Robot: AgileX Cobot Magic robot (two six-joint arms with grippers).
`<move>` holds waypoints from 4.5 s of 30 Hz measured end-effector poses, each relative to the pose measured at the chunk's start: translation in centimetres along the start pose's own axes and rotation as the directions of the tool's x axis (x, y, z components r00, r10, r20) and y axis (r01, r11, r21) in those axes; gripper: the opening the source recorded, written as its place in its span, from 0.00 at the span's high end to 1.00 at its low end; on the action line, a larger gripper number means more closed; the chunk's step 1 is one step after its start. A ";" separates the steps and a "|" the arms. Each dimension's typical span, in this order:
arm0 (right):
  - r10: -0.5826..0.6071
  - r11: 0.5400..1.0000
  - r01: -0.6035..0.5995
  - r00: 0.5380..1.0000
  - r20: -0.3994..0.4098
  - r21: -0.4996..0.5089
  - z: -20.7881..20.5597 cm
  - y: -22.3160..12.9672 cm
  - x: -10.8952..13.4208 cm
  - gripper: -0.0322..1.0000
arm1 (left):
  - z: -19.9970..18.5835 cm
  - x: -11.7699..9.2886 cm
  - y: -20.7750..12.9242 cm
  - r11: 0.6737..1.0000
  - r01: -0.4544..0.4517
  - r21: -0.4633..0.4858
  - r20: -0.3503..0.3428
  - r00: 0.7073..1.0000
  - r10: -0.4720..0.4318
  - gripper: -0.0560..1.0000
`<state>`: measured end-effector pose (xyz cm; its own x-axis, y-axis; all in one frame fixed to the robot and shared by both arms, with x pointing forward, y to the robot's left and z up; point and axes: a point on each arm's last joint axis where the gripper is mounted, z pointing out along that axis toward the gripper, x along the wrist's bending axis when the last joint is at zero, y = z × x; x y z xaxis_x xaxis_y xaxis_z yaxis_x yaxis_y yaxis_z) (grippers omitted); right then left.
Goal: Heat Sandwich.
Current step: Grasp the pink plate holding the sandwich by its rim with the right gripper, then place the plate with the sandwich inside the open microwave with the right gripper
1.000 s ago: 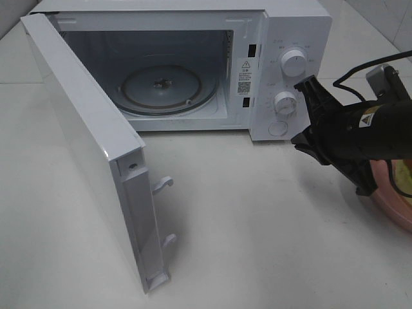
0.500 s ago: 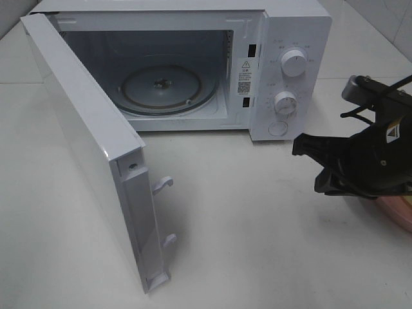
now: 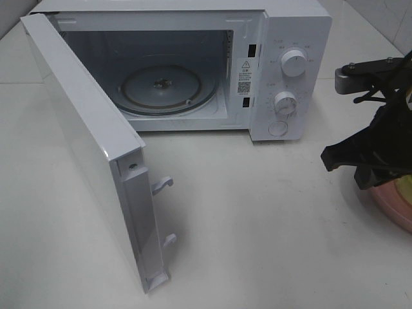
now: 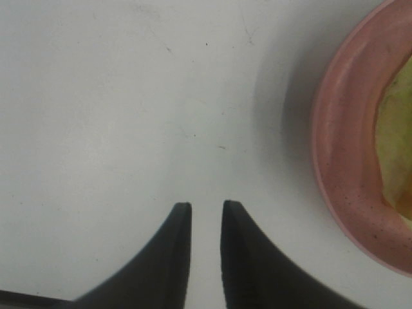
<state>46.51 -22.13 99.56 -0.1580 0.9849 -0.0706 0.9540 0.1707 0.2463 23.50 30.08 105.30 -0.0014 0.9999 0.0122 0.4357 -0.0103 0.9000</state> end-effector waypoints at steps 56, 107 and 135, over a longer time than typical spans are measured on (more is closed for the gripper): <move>0.008 0.988 -0.013 0.999 0.035 0.152 9.1 3.4 -6.4 0.11 | 0.0 0.0 0.0 1.000 0.000 0.000 0.000 1.000 0.000 0.01; -0.018 0.982 0.005 0.998 0.066 0.188 12.6 3.6 -6.7 0.86 | 0.0 0.0 0.0 1.000 0.000 0.000 0.000 1.000 0.000 0.01; -0.030 0.978 -0.009 0.983 0.179 0.210 10.2 3.3 -7.8 0.93 | 0.0 0.0 0.0 1.000 0.000 0.000 0.000 1.000 0.000 0.01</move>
<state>53.49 -29.57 91.06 -0.1382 0.9585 -0.2495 0.9876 0.1523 0.0381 23.50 30.08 105.30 -0.0014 0.9999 0.0122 0.4357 -0.0103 0.9000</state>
